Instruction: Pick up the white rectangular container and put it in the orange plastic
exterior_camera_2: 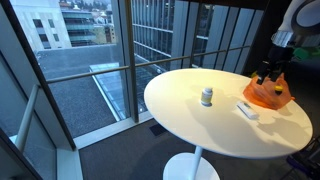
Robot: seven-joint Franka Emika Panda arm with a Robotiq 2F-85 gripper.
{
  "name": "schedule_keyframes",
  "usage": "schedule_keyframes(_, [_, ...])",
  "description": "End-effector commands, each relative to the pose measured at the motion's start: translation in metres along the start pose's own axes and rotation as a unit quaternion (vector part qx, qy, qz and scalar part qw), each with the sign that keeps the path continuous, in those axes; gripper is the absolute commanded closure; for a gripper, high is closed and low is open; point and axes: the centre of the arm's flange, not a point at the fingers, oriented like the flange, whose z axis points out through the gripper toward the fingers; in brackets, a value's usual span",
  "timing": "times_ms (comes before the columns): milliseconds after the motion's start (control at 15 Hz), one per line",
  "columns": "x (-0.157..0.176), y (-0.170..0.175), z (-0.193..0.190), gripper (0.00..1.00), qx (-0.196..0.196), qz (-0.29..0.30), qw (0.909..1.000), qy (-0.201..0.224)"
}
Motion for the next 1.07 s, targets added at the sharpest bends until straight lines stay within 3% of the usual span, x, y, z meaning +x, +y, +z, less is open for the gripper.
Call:
schedule_keyframes(0, [0.0,0.0,0.0,0.0,0.0,0.0,1.0,0.0])
schedule_keyframes(267, [0.005,0.001,0.017,0.0,-0.023,0.0,0.9997,-0.005])
schedule_keyframes(1000, [0.015,-0.02,0.086,0.0,-0.031,-0.004,0.9993,-0.018])
